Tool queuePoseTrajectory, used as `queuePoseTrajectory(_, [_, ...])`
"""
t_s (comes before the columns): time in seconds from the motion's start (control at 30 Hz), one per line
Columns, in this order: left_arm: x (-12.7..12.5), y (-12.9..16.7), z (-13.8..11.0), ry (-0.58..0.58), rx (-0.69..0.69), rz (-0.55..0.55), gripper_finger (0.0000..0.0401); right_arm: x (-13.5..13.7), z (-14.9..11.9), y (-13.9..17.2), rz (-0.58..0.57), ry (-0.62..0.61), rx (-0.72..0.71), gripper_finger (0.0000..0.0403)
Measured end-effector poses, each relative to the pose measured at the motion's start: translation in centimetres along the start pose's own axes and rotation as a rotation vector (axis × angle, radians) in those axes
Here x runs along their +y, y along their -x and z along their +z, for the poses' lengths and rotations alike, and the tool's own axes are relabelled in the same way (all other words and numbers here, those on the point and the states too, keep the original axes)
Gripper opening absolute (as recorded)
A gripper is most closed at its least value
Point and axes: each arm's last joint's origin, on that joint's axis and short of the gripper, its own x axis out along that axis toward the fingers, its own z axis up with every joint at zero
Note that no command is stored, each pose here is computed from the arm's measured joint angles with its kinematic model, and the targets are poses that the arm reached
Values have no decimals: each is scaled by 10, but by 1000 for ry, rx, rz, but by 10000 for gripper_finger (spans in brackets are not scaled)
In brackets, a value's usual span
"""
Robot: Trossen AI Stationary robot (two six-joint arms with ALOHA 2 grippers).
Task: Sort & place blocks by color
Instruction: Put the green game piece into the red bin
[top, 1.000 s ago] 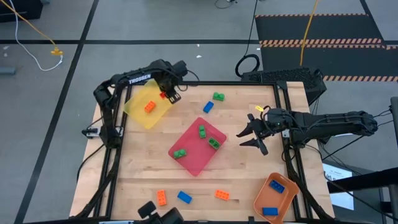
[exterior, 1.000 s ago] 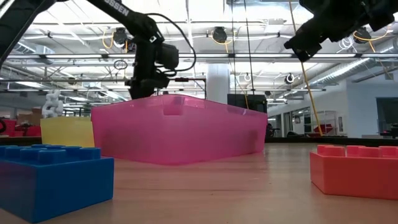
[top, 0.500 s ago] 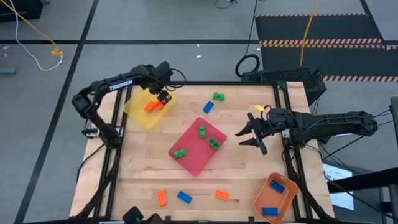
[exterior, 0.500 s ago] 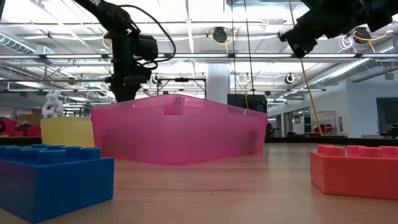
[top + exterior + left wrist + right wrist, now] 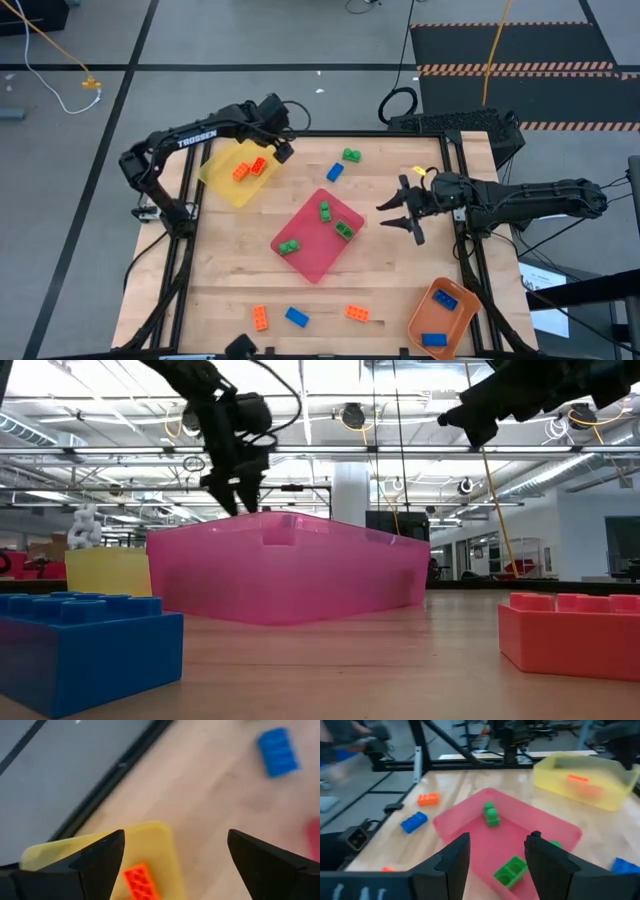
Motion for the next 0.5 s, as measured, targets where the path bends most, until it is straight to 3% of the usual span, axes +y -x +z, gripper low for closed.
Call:
queuePoseTrajectory(0.13, [-33,11,0,-101,-6,-52,353,-2,-2,0,-80,20,24,176])
queuePoseTrajectory(0.3, [-84,22,-18,-258,46,-158,353,-7,-11,-1,-217,8,107,176])
queuePoseTrajectory(0.5, [-137,36,-37,-362,34,-240,353,-10,-16,-12,-249,-16,145,176])
